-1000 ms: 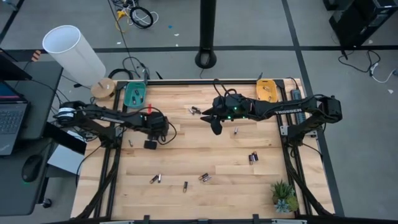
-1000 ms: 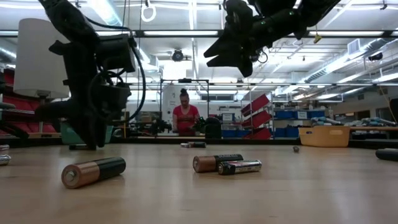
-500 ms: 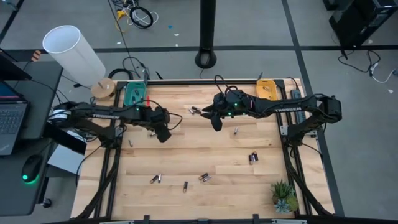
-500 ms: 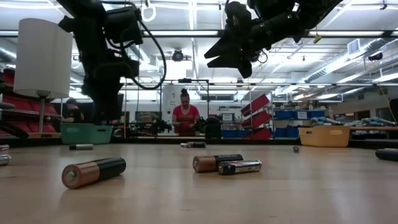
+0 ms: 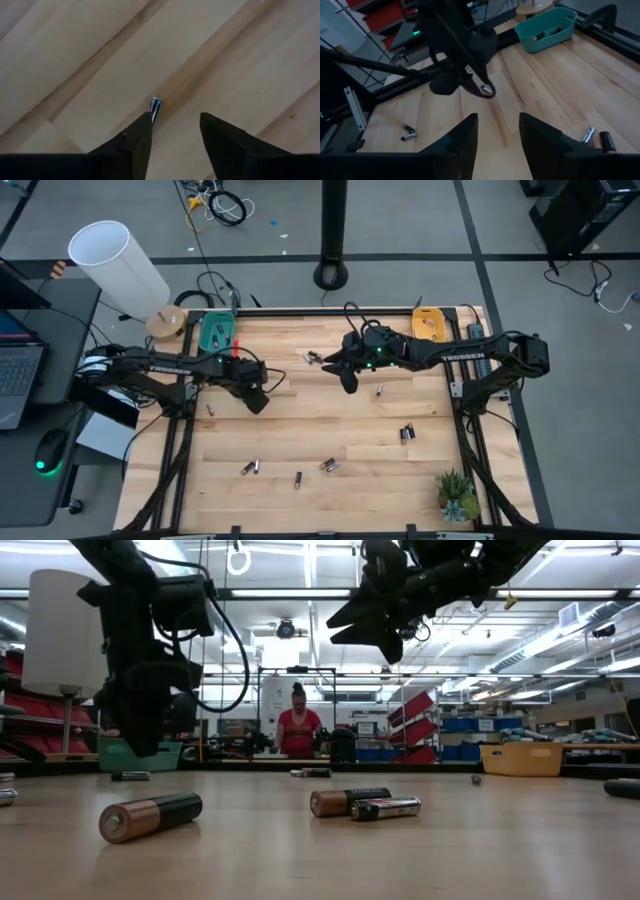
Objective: Sort batteries
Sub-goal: Put the silver battery into the yellow bin
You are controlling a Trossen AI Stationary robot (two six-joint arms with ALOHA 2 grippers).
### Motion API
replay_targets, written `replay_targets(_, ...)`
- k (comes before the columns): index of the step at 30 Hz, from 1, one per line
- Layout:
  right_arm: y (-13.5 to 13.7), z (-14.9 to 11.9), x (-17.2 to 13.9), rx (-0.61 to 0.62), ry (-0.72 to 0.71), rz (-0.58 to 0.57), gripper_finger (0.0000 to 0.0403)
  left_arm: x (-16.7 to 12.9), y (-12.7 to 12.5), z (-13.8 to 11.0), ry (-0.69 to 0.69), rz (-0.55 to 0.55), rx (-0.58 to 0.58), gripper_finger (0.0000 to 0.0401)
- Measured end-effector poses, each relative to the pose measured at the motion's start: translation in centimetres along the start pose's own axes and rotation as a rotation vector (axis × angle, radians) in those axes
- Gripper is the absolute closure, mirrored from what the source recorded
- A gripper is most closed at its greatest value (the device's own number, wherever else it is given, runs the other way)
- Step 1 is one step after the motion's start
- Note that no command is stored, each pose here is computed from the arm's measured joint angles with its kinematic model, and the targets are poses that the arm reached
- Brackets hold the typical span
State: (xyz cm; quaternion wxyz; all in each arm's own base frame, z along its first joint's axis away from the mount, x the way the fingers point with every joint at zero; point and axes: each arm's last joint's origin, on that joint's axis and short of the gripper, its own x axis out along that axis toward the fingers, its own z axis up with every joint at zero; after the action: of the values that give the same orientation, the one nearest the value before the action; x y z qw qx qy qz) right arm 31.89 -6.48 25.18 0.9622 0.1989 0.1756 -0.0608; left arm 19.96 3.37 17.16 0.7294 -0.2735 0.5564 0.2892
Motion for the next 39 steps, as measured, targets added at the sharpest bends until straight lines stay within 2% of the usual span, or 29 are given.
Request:
replay_targets(10,-0.2,-0.2,0.0,0.006,0.029,0.018,0.0251,-0.5,0.4,-0.3,0.055,0.064,-0.014,0.0208)
replay_targets(23,-0.7,0.0,-0.1,0.019,0.022,0.004,0.0251,1.0,1.6,-1.1,0.098,0.064,0.090,0.0209)
replay_targets(29,-0.7,0.1,-0.1,0.020,0.011,0.007,0.0251,1.6,1.8,-0.7,0.062,-0.009,0.102,0.0231)
replay_targets(35,-0.7,0.3,-0.1,0.018,-0.001,0.011,0.0251,1.8,1.8,-0.4,0.043,-0.009,0.131,0.0252)
replay_targets(39,-0.6,0.3,-0.1,0.018,-0.001,0.012,0.0251,2.8,1.7,-0.4,0.092,0.010,0.167,0.0260)
